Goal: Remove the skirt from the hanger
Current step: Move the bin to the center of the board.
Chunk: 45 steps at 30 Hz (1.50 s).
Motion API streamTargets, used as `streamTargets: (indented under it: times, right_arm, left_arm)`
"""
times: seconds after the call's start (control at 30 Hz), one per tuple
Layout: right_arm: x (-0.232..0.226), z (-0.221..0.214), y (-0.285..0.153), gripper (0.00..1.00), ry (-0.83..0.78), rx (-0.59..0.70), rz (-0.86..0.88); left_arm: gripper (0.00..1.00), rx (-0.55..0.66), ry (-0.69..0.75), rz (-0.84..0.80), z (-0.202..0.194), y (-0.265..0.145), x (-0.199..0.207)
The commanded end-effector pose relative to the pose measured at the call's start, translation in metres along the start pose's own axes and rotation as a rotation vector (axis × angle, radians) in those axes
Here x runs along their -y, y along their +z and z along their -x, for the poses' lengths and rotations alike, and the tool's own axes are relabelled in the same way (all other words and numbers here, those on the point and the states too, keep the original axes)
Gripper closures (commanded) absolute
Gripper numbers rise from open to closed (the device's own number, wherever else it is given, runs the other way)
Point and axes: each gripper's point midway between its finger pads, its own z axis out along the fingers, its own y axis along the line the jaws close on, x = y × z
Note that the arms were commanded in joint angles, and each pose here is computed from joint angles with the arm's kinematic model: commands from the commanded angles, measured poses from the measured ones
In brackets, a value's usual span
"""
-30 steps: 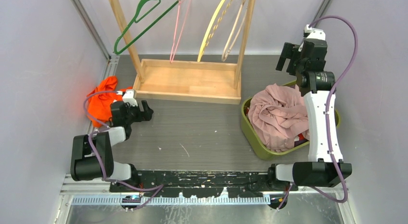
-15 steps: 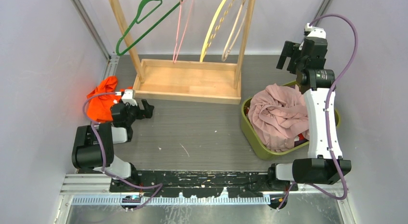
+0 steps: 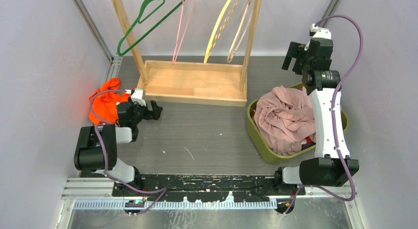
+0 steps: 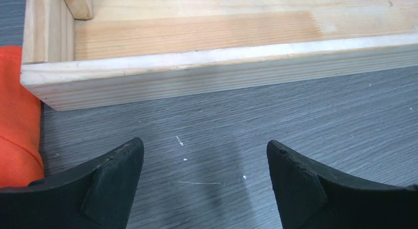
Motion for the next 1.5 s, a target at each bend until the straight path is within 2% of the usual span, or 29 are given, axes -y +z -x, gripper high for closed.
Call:
streamTargets:
  times: [0.0,0.17,0.33,0.4,0.43,0.5,0.57,0.83,0.93,1.13,1.23,1.3,1.47]
  right_arm:
    - [-0.007,0.021,0.003,0.00,0.011,0.071,0.033]
    - [-0.006,0.032,0.007,0.00,-0.001,0.095,0.027]
    - [-0.008,0.038,0.011,0.00,0.002,0.103,0.027]
    - [-0.011,0.037,0.013,0.00,0.007,0.099,0.043]
    - [-0.012,0.037,0.012,0.00,0.008,0.100,0.051]
    - [-0.012,0.036,0.012,0.00,0.004,0.101,0.051]
    - [-0.012,0.033,0.013,0.00,-0.011,0.099,0.054]
    - [-0.024,0.013,0.010,0.00,-0.092,0.004,0.142]
    - [-0.008,0.014,0.009,0.00,-0.151,-0.006,0.043]
    - [0.070,0.029,-0.001,0.00,-0.356,0.061,-0.432]
    - [0.082,0.043,-0.012,0.00,-0.377,0.100,-0.519]
    - [0.075,0.045,-0.013,0.00,-0.342,0.128,-0.466]
    - [0.028,0.032,0.005,0.00,-0.209,0.223,-0.123]
  left_arm:
    - [0.06,0.039,0.059,0.007,0.015,0.005,-0.001]
    - [0.00,0.039,0.071,0.018,0.015,0.007,-0.001]
    - [0.00,0.040,0.069,0.045,0.014,0.004,-0.005]
    - [0.00,0.127,0.124,0.073,0.012,0.000,0.000]
    - [0.00,0.133,0.144,0.075,0.008,-0.001,0.005]
    - [0.00,0.045,0.126,0.072,0.003,0.003,0.003]
    - [0.00,0.092,0.119,0.069,0.007,0.003,0.002]
    - [0.01,0.079,0.118,0.064,0.006,0.003,0.003]
    - [0.01,0.080,0.110,0.085,0.007,0.002,-0.001]
    - [0.01,0.067,0.067,0.180,0.007,0.002,-0.017]
    - [0.01,0.065,0.066,0.181,0.007,0.002,-0.017]
    - [0.01,0.065,0.066,0.181,0.007,0.002,-0.017]
    - [0.01,0.065,0.066,0.180,0.007,0.002,-0.017]
